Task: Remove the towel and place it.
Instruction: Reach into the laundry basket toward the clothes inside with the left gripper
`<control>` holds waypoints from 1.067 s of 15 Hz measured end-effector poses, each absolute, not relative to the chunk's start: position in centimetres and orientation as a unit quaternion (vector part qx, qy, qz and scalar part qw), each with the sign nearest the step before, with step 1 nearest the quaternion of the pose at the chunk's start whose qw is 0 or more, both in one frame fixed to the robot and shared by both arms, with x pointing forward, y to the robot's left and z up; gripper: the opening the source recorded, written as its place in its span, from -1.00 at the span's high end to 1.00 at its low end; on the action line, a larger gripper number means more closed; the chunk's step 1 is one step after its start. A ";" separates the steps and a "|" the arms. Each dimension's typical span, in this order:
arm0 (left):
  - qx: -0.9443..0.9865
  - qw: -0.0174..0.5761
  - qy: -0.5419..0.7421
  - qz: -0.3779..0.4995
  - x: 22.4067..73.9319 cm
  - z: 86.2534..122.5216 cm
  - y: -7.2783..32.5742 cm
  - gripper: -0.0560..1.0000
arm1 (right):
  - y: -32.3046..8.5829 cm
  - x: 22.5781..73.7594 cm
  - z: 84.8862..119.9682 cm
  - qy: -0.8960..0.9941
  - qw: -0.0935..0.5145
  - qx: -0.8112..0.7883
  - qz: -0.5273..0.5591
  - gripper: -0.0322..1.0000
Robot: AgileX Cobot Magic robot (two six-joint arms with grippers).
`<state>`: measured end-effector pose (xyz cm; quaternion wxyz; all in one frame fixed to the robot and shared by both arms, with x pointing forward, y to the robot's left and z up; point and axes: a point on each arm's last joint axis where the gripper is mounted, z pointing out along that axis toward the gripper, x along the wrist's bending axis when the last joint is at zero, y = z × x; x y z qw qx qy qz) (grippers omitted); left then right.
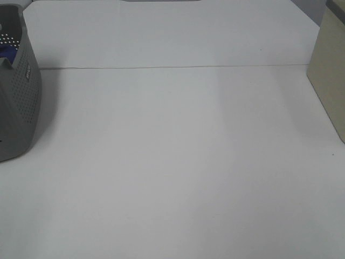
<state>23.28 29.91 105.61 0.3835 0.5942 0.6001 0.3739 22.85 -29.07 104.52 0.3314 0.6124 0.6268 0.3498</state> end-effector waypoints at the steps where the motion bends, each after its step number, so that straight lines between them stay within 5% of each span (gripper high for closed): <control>1: 0.594 0.383 0.600 0.374 23.3 105.6 29.9 -0.98 | -29.1 22.9 104.5 0.627 0.331 0.612 0.350 -0.94; 16: 0.595 0.383 0.600 0.373 23.3 105.6 29.9 -0.98 | -29.1 22.9 104.5 0.627 0.331 0.612 0.350 -0.94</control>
